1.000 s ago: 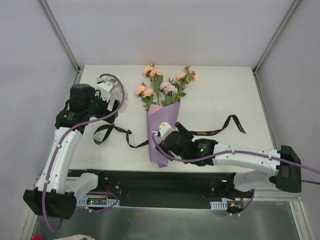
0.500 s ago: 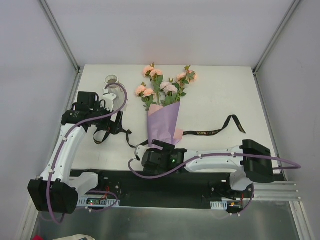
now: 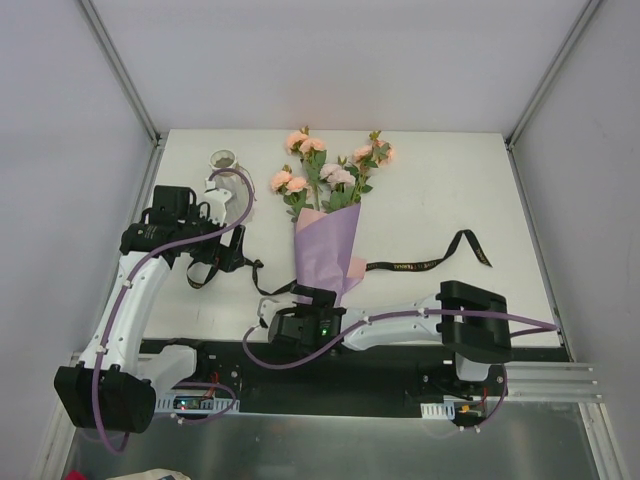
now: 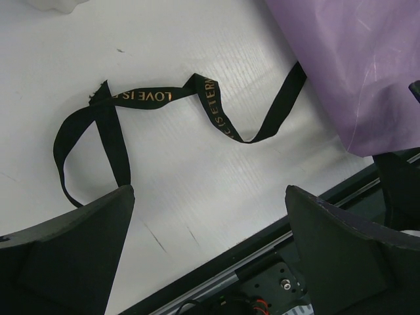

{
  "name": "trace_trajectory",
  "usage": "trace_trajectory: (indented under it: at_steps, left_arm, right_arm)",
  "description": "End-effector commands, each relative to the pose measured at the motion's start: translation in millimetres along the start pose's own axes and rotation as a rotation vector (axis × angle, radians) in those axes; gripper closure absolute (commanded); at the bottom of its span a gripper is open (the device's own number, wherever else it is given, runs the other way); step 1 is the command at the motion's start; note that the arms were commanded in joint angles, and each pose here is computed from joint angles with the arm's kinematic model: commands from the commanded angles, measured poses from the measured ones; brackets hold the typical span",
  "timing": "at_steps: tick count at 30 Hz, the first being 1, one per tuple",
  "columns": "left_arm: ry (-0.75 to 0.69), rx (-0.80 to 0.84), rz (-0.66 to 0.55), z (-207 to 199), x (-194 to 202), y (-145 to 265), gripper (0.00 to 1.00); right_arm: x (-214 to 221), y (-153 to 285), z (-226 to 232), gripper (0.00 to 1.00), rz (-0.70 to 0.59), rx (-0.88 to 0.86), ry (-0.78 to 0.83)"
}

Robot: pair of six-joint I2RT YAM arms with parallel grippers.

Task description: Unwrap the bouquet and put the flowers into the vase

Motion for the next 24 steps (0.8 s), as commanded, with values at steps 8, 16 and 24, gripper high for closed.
trace_trajectory:
  at_steps: [8,16,24]
  left_arm:
    - [-0.012,-0.003,0.003,1.3,3.8,3.0,0.01]
    - [-0.017,0.004,-0.019,-1.5,0.1,7.2,0.01]
    - [-0.009,0.017,-0.011,-1.8,-4.7,5.1,0.01]
  right_arm:
    - [-6.7,-13.5,-38.7,0.04,-0.038,0.394,-0.047]
    - [-9.0,35.4,-90.4,0.07,-0.147,0.655,-0.269]
    - [24.2,75.4,-112.7,0.06,-0.158,0.788,-0.485]
Point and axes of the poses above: each gripper's point midway between its finger pads, its own y axis back along the fingers, its own z axis along the line the jaws close on, x = y × z, the point moved 6 cm from there along y, back along the fingers, and after that the axes turned 9 degrees about y, right-handed, at the moved point
